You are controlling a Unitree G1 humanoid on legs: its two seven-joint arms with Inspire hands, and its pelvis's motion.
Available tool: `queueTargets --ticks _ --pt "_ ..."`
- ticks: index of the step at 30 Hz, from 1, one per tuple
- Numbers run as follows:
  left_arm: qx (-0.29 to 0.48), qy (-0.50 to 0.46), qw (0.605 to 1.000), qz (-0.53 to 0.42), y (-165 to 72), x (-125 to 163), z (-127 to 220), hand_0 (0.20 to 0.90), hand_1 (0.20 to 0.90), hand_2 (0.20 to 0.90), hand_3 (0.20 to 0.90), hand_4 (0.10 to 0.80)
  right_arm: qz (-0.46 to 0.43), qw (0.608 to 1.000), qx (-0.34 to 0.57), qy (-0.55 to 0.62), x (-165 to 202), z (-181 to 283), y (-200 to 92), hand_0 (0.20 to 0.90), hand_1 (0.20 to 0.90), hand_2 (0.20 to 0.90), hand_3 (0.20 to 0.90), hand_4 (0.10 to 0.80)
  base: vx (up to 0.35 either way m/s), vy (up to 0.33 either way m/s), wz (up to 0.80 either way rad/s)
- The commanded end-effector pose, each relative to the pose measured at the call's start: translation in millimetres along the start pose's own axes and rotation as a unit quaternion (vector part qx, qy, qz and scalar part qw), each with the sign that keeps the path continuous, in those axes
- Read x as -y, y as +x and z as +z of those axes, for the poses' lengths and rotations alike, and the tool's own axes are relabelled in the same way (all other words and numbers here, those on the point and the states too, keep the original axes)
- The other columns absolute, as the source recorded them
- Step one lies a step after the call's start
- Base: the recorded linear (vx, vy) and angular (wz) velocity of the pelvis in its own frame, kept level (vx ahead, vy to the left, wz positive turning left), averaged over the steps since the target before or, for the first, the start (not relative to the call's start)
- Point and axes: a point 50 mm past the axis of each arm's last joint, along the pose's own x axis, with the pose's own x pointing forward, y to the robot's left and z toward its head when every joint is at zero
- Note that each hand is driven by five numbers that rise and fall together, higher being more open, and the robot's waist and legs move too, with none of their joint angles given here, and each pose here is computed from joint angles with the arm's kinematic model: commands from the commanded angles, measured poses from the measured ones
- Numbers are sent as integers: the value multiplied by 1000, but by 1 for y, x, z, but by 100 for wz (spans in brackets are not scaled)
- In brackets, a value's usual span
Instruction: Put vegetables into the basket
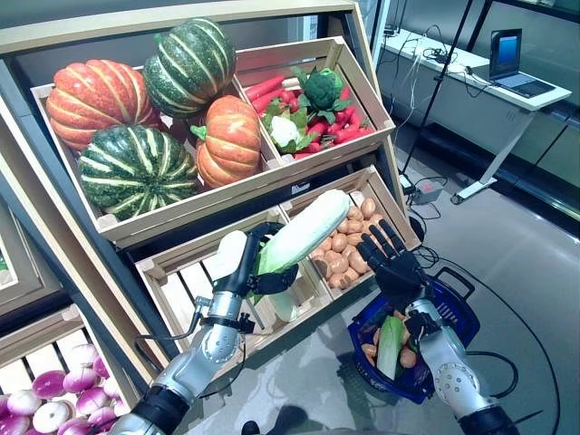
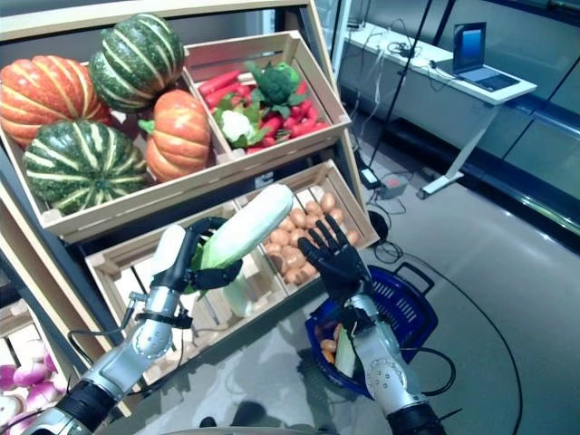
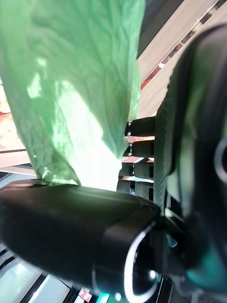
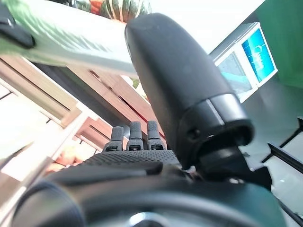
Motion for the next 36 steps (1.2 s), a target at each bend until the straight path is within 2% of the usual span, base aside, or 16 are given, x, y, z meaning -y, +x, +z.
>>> queueTargets --ticks 1,16,25,33,36 --pt "150 -34 986 65 37 -25 48 300 300 300 300 400 126 989 51 54 -36 20 21 900 900 900 900 800 1 -4 4" --pt "193 -62 979 -5 43 -2 70 300 300 300 300 400 225 970 3 91 -82 19 50 900 900 900 900 800 0 -1 1" --pt "206 -73 975 -39 46 11 80 300 300 300 300 400 276 956 15 97 -114 31 61 900 900 900 900 800 0 0 0" --pt "229 -88 968 -58 44 15 88 300 300 300 300 400 275 956 -20 96 -119 24 66 900 900 900 900 800 11 -3 3" --pt "250 -101 961 -61 44 16 97 300 300 300 300 400 247 964 -39 89 -110 14 69 900 900 900 900 800 0 0 0"
